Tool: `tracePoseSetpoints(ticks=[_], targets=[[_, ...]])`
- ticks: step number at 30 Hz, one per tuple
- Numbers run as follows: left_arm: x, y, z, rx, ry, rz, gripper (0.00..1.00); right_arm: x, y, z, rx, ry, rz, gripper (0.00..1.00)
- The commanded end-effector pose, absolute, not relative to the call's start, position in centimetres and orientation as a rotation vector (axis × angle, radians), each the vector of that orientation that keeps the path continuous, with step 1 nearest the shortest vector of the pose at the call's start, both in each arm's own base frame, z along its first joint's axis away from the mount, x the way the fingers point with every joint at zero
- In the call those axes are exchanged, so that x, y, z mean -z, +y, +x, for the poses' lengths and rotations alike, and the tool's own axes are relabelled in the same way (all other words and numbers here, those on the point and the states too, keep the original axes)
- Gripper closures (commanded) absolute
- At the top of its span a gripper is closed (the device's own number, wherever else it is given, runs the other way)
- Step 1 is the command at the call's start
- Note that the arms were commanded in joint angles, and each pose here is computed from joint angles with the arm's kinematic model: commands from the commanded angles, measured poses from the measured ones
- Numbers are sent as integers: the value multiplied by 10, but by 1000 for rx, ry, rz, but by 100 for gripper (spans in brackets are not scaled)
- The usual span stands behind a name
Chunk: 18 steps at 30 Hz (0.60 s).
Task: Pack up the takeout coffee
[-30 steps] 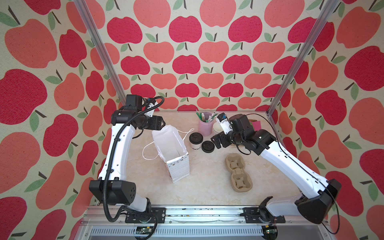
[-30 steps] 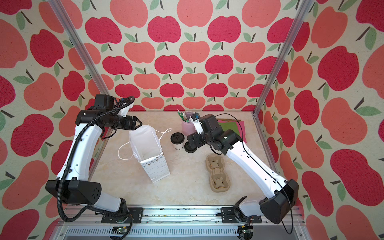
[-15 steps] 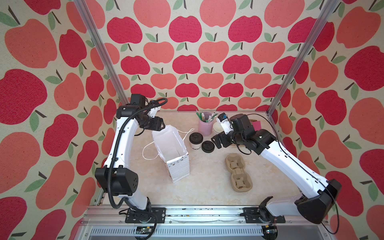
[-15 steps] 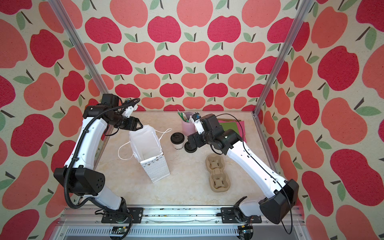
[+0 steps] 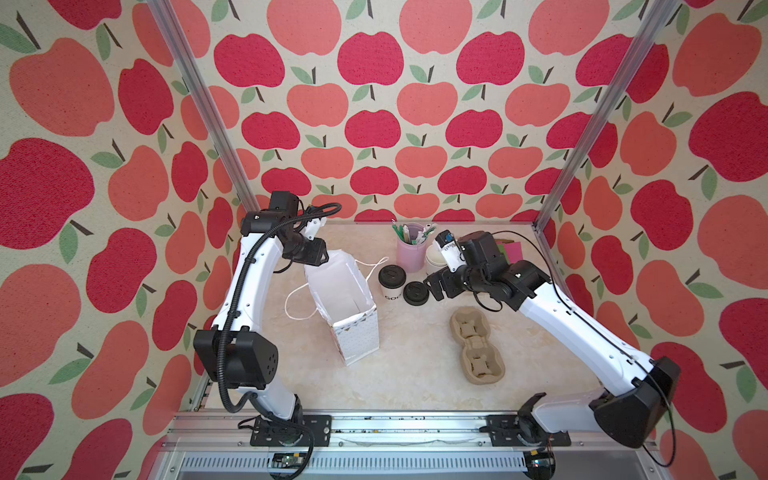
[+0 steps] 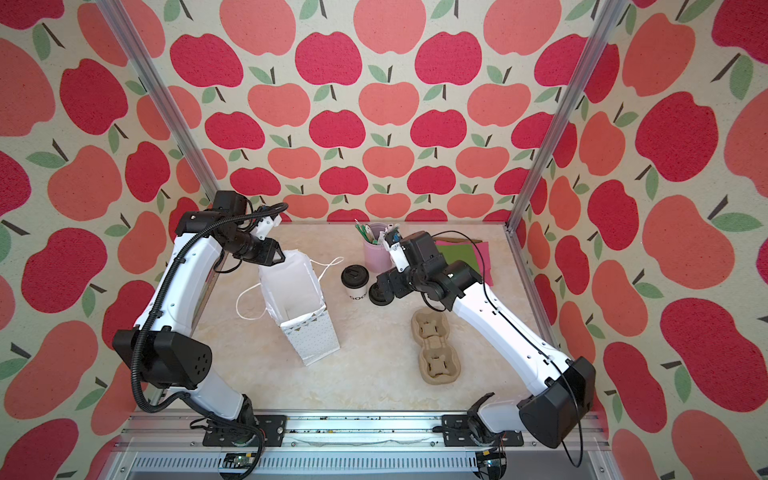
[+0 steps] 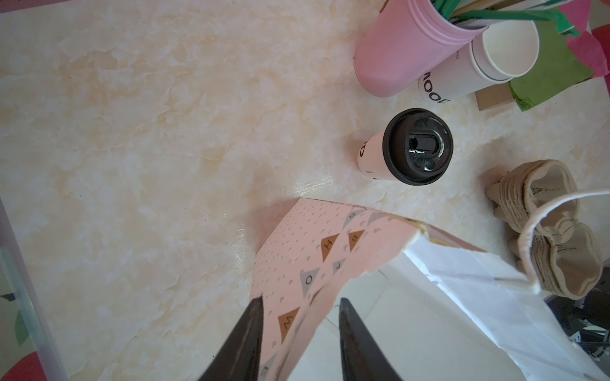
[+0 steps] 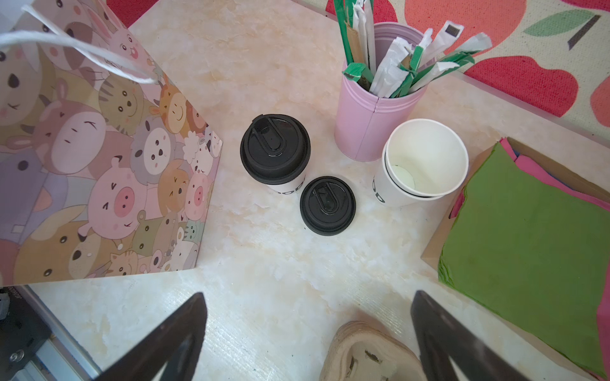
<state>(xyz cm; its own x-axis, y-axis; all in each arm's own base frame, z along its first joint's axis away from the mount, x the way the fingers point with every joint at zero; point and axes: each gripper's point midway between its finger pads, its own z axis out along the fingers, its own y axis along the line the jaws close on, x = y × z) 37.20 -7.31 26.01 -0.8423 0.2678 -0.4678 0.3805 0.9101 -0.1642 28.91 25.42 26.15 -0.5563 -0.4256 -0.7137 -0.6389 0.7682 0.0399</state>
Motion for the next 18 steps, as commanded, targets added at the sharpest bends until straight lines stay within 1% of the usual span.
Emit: tracePoseSetpoints(ticks=[1, 5, 10, 18], targets=[[-245, -71, 371, 321, 2680, 472, 69, -264, 250, 285, -399, 2230, -784, 2], [-243, -69, 373, 300, 2685, 475, 74, -262, 249, 284, -403, 2230, -777, 2], [-242, -75, 369, 307, 2689, 497, 85, -261, 246, 283, -399, 2231, -772, 2], [-248, -87, 349, 392, 2729, 446, 94, -259, 243, 282, -400, 2236, -767, 2]])
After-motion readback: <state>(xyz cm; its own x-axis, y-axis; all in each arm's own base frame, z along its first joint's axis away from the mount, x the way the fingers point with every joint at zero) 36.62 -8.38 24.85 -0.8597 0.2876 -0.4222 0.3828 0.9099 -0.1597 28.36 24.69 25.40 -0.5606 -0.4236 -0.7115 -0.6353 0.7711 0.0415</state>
